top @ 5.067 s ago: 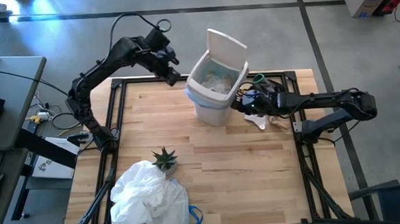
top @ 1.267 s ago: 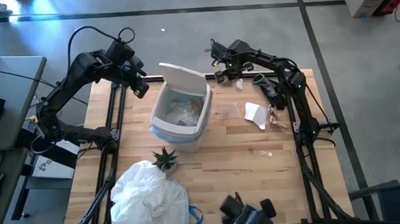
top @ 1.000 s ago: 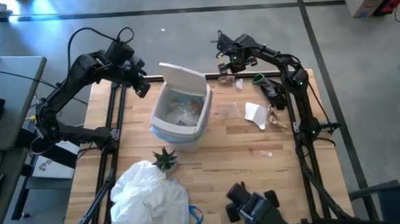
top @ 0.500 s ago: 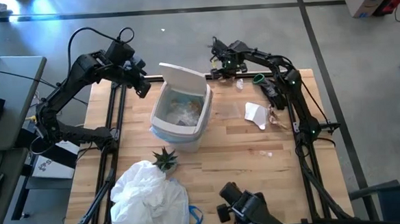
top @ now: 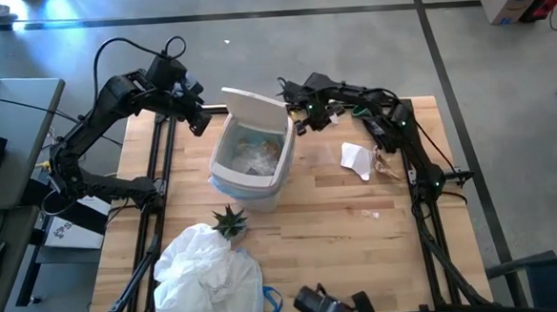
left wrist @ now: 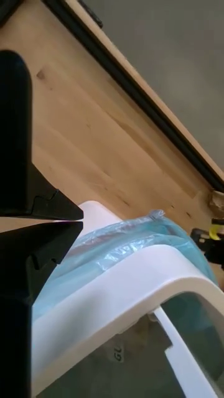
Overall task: Place trash/remove bag and relplace
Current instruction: Put the brown napkin into the trash bin
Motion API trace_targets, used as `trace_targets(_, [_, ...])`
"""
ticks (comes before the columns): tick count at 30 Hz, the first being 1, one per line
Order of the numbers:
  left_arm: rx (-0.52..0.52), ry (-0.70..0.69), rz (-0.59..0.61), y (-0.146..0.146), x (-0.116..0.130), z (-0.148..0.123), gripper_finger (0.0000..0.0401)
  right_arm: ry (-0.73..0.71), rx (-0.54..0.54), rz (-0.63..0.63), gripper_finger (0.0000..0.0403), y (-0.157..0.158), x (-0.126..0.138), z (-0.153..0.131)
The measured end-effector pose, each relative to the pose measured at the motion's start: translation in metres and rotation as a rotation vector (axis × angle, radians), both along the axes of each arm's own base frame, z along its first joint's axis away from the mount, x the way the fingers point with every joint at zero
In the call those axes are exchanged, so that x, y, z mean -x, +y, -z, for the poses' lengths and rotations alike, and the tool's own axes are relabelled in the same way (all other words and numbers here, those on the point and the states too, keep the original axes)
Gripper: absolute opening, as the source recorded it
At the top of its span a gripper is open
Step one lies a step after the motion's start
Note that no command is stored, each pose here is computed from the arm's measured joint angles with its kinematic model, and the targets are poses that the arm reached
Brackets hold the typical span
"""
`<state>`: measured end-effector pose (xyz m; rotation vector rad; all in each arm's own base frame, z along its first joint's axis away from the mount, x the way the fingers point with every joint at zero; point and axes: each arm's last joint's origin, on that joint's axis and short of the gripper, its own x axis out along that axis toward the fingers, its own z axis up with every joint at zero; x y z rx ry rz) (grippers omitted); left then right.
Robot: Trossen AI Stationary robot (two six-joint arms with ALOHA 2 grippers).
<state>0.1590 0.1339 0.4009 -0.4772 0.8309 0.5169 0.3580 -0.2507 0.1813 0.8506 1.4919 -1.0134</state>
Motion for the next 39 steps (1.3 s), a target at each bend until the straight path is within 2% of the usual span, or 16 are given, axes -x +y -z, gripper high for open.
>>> trace_targets(2, [-0.007,-0.001,0.007,0.000,0.000,0.000,0.0000,-0.034,0.038,0.031,0.0000,-0.001,0.003,-0.015])
trace_targets(5, [-0.009,0.000,0.009,-0.001,0.001,-0.001,0.0000,-0.187,0.094,0.080,0.0000,-0.006,0.009,-0.034])
trace_targets(9, [-0.020,-0.012,0.011,-0.005,0.005,-0.004,0.0000,-0.363,0.172,0.113,0.0000,-0.008,0.043,-0.053])
trace_targets(12, [-0.026,-0.019,0.011,-0.007,0.007,-0.006,0.0000,-0.513,0.159,0.164,0.0000,0.000,0.081,-0.049])
trace_targets(14, [-0.031,-0.025,0.011,-0.008,0.008,-0.007,0.0000,-0.661,0.127,0.147,0.0000,0.012,0.100,-0.038])
trace_targets(16, [-0.035,-0.030,0.011,-0.007,0.008,-0.007,0.0000,-0.839,0.088,0.078,0.0000,0.031,0.109,-0.030])
trace_targets(18, [-0.036,-0.031,0.011,-0.007,0.008,-0.007,0.0000,-0.937,0.123,0.044,0.0000,0.048,0.116,-0.031])
trace_targets(20, [-0.037,-0.033,0.011,-0.007,0.008,-0.007,0.0000,-0.939,0.192,0.088,0.0000,0.055,0.126,-0.031])
trace_targets(23, [-0.035,-0.033,0.010,-0.007,0.008,-0.007,0.0000,-0.954,0.210,0.198,0.0000,0.054,0.137,-0.036])
trace_targets(28, [-0.031,-0.034,0.006,-0.007,0.008,-0.007,0.0000,-0.926,0.319,0.171,0.0017,0.042,0.136,-0.052])
trace_targets(33, [-0.022,-0.037,-0.004,-0.007,0.007,-0.007,0.0000,-0.895,0.328,0.156,0.0101,0.028,0.127,-0.048])
trace_targets(39, [-0.003,-0.021,-0.007,-0.008,0.009,-0.006,0.0000,-0.771,0.366,0.233,0.0211,0.021,0.125,-0.029])
